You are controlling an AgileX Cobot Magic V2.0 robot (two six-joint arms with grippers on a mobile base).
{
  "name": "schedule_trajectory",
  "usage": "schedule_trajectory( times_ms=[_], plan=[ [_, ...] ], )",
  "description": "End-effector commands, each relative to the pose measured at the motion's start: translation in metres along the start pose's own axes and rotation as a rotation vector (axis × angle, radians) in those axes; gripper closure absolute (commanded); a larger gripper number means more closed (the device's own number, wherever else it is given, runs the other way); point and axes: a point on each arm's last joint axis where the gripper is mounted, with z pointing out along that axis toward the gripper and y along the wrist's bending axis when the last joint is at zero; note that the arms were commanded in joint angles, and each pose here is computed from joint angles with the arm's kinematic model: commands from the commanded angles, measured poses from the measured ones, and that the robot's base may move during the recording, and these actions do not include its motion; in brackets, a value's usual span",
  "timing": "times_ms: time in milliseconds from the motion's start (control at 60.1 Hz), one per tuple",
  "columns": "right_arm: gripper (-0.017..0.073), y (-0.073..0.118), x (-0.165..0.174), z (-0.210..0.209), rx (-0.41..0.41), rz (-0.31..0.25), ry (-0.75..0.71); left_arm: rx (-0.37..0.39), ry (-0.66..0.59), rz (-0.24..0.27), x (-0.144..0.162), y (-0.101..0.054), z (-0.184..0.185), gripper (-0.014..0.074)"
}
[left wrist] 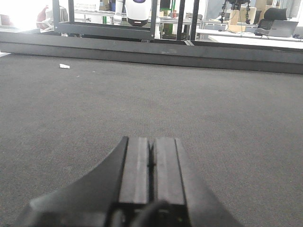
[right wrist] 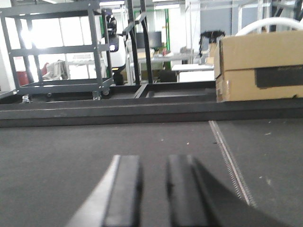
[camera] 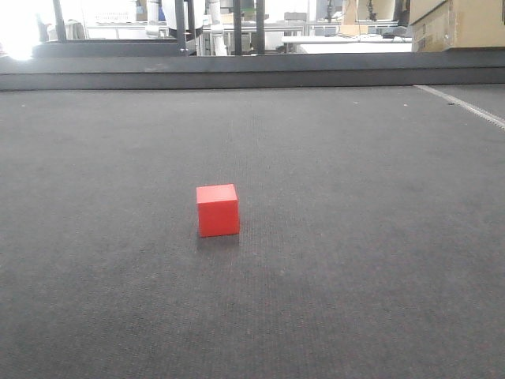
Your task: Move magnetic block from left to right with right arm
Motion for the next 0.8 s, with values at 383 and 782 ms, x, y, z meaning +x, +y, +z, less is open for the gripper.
schedule_trajectory(
  times_ms=[383,782],
  plan=[
    [-0.0036,0.032,-0.026,0.093,-0.201,0.041,0.386,0.003,-0.095,-0.008,-0.006,0.000,-0.001,0.0710],
    [-0.0034,0.139,0.010,0.191,-0.460,-0.040,0.903,0.003,-0.095,-0.008,-0.006,0.000,-0.001,0.0710]
  ],
)
